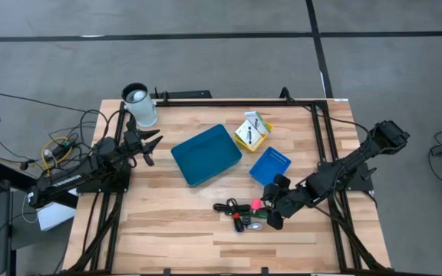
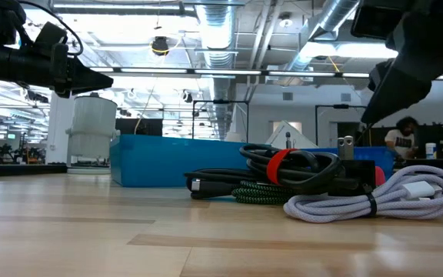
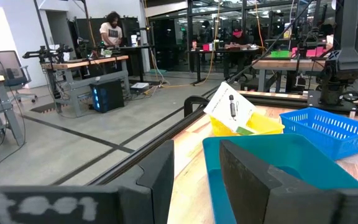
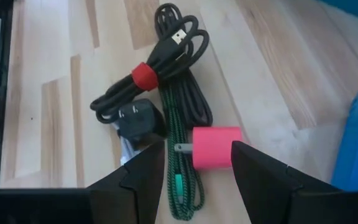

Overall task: Pick and place items into bin
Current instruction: Put the pink charger adapter into the blue bin

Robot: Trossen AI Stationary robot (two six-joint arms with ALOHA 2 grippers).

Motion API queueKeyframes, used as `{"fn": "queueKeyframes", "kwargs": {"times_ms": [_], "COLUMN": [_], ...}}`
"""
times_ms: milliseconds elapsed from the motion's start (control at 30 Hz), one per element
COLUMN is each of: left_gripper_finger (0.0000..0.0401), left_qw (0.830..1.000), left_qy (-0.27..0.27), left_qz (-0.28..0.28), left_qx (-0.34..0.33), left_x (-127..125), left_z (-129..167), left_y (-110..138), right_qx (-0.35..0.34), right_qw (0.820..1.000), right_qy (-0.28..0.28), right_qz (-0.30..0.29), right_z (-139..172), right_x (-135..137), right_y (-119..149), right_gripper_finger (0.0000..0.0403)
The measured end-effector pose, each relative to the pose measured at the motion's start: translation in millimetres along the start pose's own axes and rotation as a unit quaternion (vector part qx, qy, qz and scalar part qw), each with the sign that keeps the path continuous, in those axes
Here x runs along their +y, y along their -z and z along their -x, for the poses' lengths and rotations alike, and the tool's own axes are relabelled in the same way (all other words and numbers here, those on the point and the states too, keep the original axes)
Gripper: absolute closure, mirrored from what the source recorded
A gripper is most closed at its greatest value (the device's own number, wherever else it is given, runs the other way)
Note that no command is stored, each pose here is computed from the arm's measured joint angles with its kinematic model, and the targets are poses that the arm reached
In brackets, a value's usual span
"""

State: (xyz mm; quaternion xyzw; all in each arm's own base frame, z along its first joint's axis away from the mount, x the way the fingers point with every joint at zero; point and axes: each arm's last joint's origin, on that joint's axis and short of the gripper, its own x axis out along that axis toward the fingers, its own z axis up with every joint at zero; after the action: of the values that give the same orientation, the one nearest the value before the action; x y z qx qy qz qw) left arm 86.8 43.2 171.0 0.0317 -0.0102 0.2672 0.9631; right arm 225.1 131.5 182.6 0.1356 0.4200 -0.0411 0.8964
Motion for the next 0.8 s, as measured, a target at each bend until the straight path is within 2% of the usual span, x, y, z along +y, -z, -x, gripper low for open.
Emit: {"fn": "queueKeyframes", "kwargs": {"times_ms": [533,800], "left_gripper_finger": [0.0282,0.0282], "left_qw": [1.000,1.000], "left_qy": [0.000,0.000], "left_qz": [0.000,0.000], "left_qx": [-0.001,0.000], "left_x": [0.0,0.0], "left_z": [0.0,0.0], "left_y": [-0.2,-0.2], "right_qx": [0.021,0.019], "right_qw": [0.999,0.999], "right_qy": [0.014,-0.001], "right_qz": [0.023,-0.038], "right_z": [-12.5,-12.7], "right_x": [0.9,3.4], "right_y": [7.2,-6.8], "right_gripper_finger": [0.0223,0.0223]}}
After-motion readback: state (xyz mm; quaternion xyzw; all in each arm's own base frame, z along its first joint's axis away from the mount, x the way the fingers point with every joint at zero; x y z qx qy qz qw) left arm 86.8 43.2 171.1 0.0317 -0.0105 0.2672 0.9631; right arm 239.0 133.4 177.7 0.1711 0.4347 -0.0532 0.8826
